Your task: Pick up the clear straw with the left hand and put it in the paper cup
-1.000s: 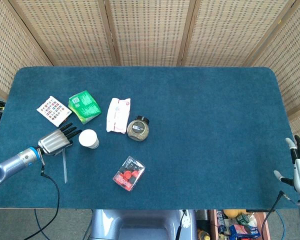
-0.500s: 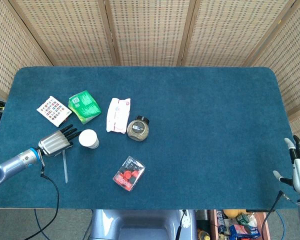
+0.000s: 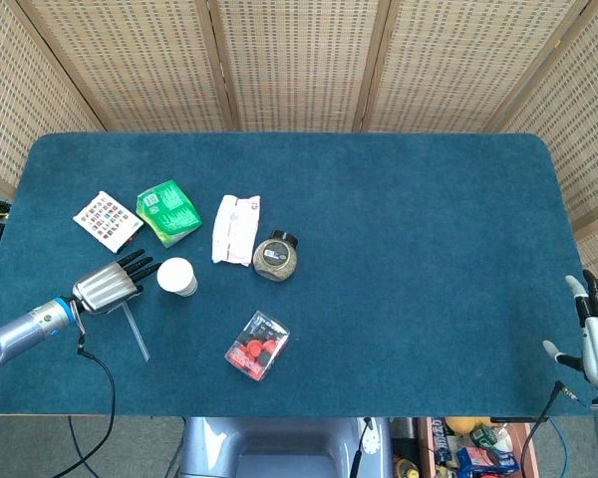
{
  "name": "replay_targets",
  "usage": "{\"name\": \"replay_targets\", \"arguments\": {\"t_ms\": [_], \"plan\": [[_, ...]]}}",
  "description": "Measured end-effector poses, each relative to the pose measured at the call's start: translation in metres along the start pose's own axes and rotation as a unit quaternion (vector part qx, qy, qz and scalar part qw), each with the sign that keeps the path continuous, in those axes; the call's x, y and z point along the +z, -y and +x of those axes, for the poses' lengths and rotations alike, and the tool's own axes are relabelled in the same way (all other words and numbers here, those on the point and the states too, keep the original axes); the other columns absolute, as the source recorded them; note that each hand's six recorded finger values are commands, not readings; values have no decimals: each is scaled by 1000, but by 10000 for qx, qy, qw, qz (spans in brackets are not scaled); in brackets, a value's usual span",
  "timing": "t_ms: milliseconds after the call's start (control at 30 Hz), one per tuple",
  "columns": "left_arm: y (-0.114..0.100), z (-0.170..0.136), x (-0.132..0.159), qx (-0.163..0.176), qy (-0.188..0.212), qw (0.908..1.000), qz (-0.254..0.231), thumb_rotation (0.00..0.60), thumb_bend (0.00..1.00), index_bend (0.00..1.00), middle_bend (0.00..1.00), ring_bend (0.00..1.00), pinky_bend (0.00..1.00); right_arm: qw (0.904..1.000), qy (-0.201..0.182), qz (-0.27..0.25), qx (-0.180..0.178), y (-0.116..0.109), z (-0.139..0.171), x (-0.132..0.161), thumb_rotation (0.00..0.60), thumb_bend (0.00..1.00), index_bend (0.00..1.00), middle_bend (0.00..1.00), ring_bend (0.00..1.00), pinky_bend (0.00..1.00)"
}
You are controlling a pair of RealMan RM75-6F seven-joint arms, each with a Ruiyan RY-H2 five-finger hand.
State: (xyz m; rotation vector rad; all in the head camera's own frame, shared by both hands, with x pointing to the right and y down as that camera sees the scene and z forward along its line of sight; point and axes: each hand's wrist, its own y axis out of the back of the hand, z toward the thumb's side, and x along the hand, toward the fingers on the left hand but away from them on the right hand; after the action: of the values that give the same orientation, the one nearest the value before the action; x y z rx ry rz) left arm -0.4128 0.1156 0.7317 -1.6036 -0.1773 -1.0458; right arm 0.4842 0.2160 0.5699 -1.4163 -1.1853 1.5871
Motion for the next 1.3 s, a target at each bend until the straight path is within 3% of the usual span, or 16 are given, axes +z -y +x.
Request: {"name": "replay_targets", "arguments": {"t_ms": [200, 400, 500, 633, 833, 1067, 1233, 1300], "plan": [[-20, -14, -6, 503, 34, 9986, 175, 600, 387, 596, 0, 0, 0, 10000, -34, -48, -41, -3, 2, 1, 600, 0, 0, 0, 0, 0], [-66, -45, -33, 1349, -129, 9844, 1122, 600, 387, 596, 0, 0, 0, 9998, -110, -112, -75, -7, 5, 3, 600, 0, 0, 0, 0, 0], [-89, -62, -56, 1582, -329, 9710, 1761, 600, 387, 596, 0, 0, 0, 9998, -145, -130, -89, -8, 7, 4, 600, 0, 0, 0, 0, 0], [-123, -75, -84, 1769, -559, 9466, 2638, 600, 387, 596, 0, 0, 0, 9996, -173, -198, -116, -11, 9, 3, 600, 0, 0, 0, 0, 0], [-149, -73, -101, 1835, -765, 9179, 3434, 600, 388, 596, 0, 0, 0, 9994, -188, -248, -118, -12, 10, 2, 600, 0, 0, 0, 0, 0], [-163, -50, -99, 1864, -993, 8907, 4024, 600, 388, 596, 0, 0, 0, 9992, -225, -324, -105, -14, 10, 2, 600, 0, 0, 0, 0, 0], [-169, -25, -80, 1880, -1200, 8659, 4478, 600, 388, 596, 0, 0, 0, 9991, -245, -354, -47, -12, 11, 1, 600, 0, 0, 0, 0, 0], [-170, -16, -70, 1882, -1260, 8607, 4560, 600, 387, 596, 0, 0, 0, 9990, -248, -369, -31, -12, 11, 0, 600, 0, 0, 0, 0, 0]]}}
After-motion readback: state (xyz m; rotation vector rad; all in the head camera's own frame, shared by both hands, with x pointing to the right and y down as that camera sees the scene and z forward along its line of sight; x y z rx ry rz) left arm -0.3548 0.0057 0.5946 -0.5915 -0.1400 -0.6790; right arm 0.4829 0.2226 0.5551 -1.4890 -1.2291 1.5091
